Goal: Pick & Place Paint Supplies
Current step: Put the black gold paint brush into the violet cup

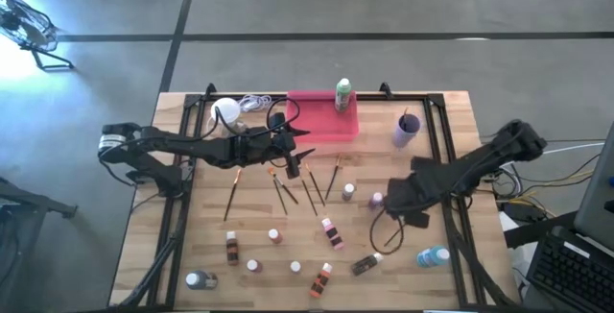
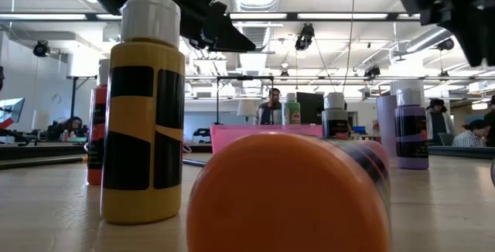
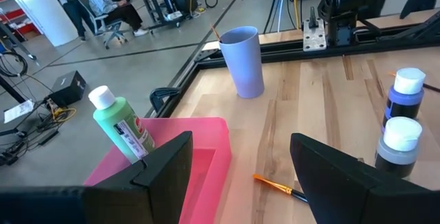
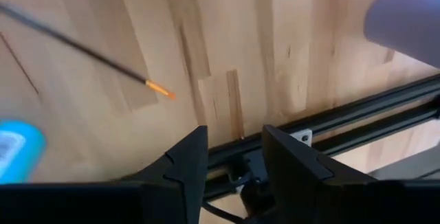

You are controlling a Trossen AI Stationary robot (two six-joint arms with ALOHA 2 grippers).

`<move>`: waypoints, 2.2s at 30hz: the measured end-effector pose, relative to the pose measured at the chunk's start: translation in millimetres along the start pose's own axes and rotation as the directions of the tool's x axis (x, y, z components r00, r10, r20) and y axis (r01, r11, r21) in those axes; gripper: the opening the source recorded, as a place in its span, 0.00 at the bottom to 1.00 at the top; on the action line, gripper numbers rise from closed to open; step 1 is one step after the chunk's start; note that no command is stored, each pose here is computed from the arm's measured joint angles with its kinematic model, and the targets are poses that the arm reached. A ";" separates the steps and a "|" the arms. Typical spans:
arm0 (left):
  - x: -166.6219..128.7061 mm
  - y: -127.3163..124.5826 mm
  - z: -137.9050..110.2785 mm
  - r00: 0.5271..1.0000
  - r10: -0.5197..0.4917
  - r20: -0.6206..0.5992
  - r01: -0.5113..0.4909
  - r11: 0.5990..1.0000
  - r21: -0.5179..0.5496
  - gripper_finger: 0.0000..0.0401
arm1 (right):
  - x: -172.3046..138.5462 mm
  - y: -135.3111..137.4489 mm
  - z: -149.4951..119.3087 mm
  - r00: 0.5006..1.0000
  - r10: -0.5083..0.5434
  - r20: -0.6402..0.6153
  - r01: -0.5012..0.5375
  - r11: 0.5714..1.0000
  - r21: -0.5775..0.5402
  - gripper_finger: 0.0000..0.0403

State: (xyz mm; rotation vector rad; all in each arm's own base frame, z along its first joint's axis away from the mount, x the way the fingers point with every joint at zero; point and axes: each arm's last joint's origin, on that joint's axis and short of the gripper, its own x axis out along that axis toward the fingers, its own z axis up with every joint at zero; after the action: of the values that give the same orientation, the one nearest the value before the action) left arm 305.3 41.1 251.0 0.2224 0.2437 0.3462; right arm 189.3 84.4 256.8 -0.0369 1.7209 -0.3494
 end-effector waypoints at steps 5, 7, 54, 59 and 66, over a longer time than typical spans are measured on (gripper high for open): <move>0.0 0.0 -0.1 1.000 0.000 -0.001 0.000 1.000 0.001 0.62 | 13.2 16.3 -7.2 1.000 -0.013 0.012 0.014 0.997 -0.080 0.30; 0.0 -0.1 -0.6 1.000 -0.001 -0.006 0.001 1.000 0.008 0.62 | 17.5 22.9 -9.4 0.999 0.000 0.039 0.004 0.994 -0.105 0.29; 0.9 3.3 -4.6 0.999 0.001 -0.038 -0.001 1.000 0.006 0.62 | 126.8 36.4 -27.9 0.992 0.125 0.032 -0.115 0.966 -0.230 0.29; 0.9 3.2 -4.6 0.999 0.001 -0.038 -0.001 1.000 0.006 0.62 | 126.3 36.8 -27.2 0.992 0.123 0.038 -0.112 0.969 -0.221 0.26; 0.9 3.2 -4.6 0.999 0.001 -0.038 -0.001 1.000 0.006 0.62 | 123.5 37.5 -25.2 0.992 0.114 0.063 -0.097 0.971 -0.220 0.24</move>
State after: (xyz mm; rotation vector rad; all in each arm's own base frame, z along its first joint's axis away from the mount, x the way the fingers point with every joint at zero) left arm 303.8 45.2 247.3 0.2218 0.2821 0.3513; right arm 148.6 98.2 132.5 -0.1154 1.6728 -0.0796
